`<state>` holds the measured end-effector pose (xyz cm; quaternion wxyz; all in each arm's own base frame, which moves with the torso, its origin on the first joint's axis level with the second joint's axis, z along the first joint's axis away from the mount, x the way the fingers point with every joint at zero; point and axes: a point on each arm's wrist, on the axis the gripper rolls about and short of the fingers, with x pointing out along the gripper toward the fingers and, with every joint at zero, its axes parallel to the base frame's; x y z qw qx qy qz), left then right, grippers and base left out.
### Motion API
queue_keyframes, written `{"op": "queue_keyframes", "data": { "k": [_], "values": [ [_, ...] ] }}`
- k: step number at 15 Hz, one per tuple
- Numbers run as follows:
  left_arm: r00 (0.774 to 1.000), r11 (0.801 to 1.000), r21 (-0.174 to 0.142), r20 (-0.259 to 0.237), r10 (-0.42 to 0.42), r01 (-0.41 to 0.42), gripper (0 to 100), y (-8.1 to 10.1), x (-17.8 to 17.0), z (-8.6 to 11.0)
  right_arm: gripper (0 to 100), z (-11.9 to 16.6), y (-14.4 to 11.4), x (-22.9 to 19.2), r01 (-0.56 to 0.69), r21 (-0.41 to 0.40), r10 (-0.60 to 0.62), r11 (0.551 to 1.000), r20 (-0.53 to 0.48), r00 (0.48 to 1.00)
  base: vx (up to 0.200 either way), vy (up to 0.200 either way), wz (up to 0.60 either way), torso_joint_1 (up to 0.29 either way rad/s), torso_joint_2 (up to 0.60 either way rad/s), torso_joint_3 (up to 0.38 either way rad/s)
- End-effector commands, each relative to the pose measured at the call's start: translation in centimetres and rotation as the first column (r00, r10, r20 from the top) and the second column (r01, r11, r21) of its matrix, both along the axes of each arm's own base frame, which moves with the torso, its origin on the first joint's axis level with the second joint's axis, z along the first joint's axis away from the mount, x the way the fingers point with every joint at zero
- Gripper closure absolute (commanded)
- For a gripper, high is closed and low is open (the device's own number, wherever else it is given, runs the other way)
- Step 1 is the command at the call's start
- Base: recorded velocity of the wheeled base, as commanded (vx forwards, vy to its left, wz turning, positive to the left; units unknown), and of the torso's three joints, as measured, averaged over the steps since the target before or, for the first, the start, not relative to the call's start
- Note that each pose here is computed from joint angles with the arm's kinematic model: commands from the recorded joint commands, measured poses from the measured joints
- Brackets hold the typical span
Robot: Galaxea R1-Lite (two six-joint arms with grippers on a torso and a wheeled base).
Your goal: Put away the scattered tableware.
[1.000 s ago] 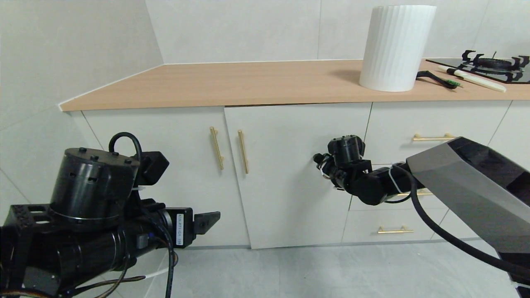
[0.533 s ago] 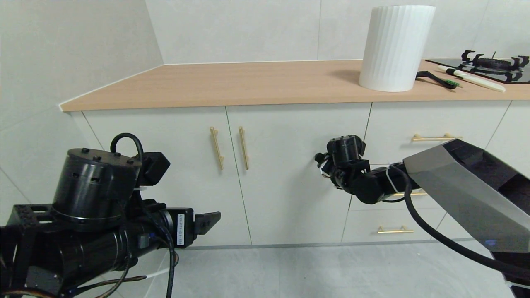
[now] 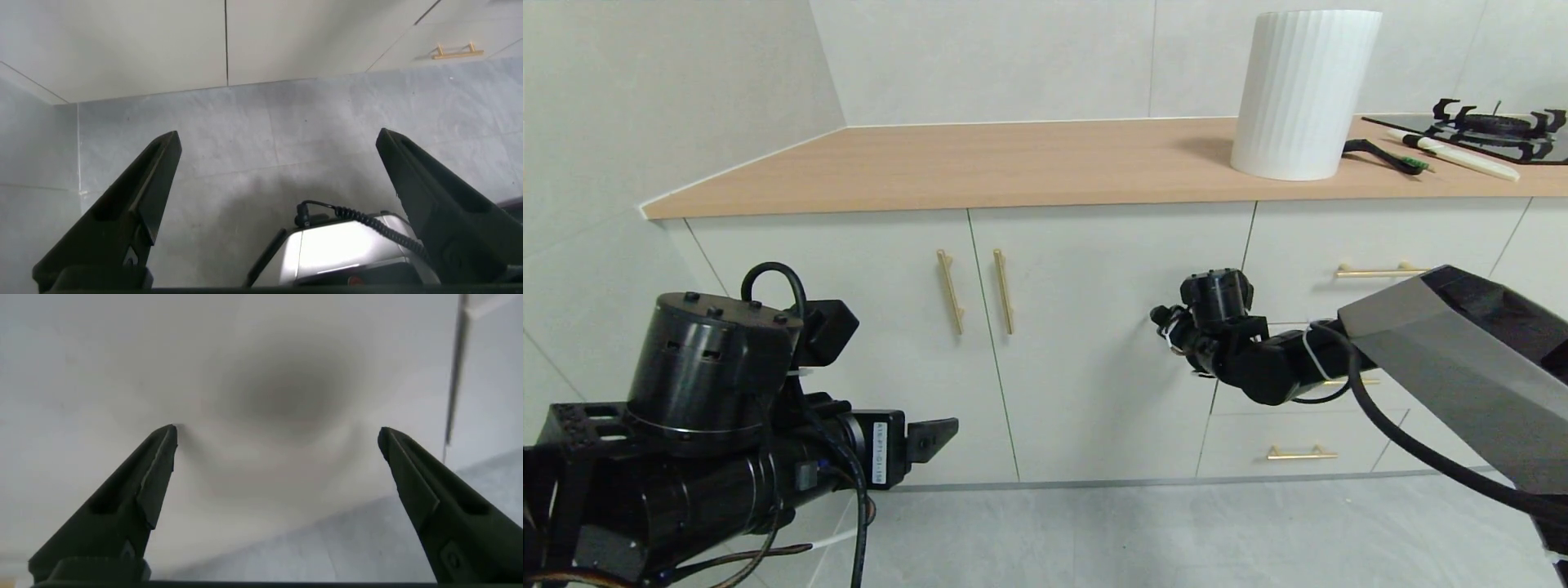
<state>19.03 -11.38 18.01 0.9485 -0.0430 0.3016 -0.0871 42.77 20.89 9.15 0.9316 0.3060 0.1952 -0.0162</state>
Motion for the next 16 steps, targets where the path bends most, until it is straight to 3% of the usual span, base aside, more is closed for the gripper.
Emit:
{"op": "queue_keyframes", "data": {
  "k": [1, 2, 3, 5, 8, 13, 15, 16],
  "values": [
    [1.0, 1.0, 0.0, 0.001, 0.0, 0.0, 0, 0.0, 0.0, 0.0, 0, 2.2, -0.9, -3.7, -0.11, 0.016, 0.111, 0.994, -0.039, 0.993, 0.0, 0.0, 0.0, 0.0, 0.0, 0.0],
    [1.0, 1.0, 0.0, 0.001, 0.0, 0.0, 0, 0.0, 0.0, 0.0, 0, 3.1, -2.0, -6.5, -0.28, 0.003, 0.28, 0.96, -0.066, 0.958, 0.0, 0.0, 0.0, 0.0, 0.0, 0.0],
    [1.0, 1.0, -0.001, 0.002, 0.0, 0.0, 0, 0.0, 0.0, 0.0, 0, 3.6, -2.6, -7.8, -0.361, 0.004, 0.361, 0.933, -0.05, 0.931, 0.0, 0.0, 0.0, 0.0, 0.0, 0.0],
    [1.0, 1.0, -0.004, 0.006, 0.0, 0.0, 0, 0.1, -0.1, 0.1, 0, 4.4, -2.9, -8.7, -0.396, -0.007, 0.396, 0.918, 0.023, 0.918, 0.0, 0.0, 0.0, 0.0, 0.0, 0.0],
    [1.0, 1.0, -0.012, 0.024, 0.004, -0.003, 0, 0.3, -0.5, 0.6, 0, 5.8, -3.3, -10.9, -0.371, -0.096, 0.377, 0.924, 0.054, 0.925, 0.0, 0.0, 0.0, 0.0, 0.0, 0.0],
    [0.983, 0.996, -0.069, 0.17, 0.071, -0.06, 0, 3.4, -3.7, 3.4, 0, 11.6, -7.9, -19.5, -0.344, -0.236, 0.393, 0.909, 0.205, 0.896, 0.0, 0.0, 0.0, 0.0, 0.0, 0.0],
    [0.968, 0.998, -0.044, 0.246, 0.053, -0.043, 0, 5.5, -6.9, 3.5, 0, 13.4, -10.5, -23.7, -0.266, -0.288, 0.349, 0.92, 0.292, 0.89, 0.0, 0.0, 0.0, 0.0, 0.0, 0.0],
    [0.954, 0.999, -0.017, 0.298, 0.047, -0.044, 0, 6.7, -8.6, 3.4, 0, 14.1, -11.9, -25.9, -0.209, -0.33, 0.322, 0.92, 0.34, 0.884, 0.0, 0.0, 0.0, 0.0, 0.0, 0.0]
  ]
}}
